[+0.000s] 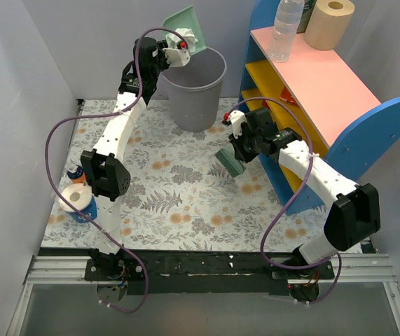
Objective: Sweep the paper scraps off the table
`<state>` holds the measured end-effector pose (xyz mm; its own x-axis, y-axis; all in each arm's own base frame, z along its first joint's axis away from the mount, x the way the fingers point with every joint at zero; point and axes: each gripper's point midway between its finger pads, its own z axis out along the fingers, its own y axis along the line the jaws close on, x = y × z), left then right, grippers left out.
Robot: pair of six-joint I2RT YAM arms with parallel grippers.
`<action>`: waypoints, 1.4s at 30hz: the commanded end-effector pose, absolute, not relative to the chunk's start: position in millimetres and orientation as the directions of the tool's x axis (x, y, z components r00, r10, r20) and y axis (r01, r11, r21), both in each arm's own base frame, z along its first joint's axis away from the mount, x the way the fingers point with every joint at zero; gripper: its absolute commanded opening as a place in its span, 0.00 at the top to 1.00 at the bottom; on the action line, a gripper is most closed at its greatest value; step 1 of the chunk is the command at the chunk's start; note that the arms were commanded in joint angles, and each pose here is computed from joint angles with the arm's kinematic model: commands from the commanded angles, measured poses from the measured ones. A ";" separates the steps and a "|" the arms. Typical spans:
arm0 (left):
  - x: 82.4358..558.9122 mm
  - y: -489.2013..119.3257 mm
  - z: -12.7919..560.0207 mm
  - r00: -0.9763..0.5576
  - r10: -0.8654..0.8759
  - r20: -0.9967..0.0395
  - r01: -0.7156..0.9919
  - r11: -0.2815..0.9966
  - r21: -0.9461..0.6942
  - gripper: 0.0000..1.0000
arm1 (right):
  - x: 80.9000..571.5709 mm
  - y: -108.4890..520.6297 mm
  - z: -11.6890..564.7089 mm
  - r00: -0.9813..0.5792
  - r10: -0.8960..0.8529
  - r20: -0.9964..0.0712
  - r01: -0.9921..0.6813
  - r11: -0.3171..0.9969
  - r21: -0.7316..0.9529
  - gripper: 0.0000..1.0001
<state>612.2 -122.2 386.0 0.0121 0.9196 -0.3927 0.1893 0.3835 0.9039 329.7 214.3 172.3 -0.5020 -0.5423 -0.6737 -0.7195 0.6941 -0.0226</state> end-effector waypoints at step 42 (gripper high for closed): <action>356.2 -53.3 225.5 -0.659 0.485 -0.575 0.359 0.874 0.326 1.00 | 345.6 240.4 176.9 -0.511 -0.505 -0.696 -0.735 0.676 0.050 0.99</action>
<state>414.1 -37.9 303.4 -0.4807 0.5877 -0.6509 0.2528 0.8036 0.5389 330.7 226.9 154.0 -0.5413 -0.5420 -0.6429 -0.7334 0.6783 0.0457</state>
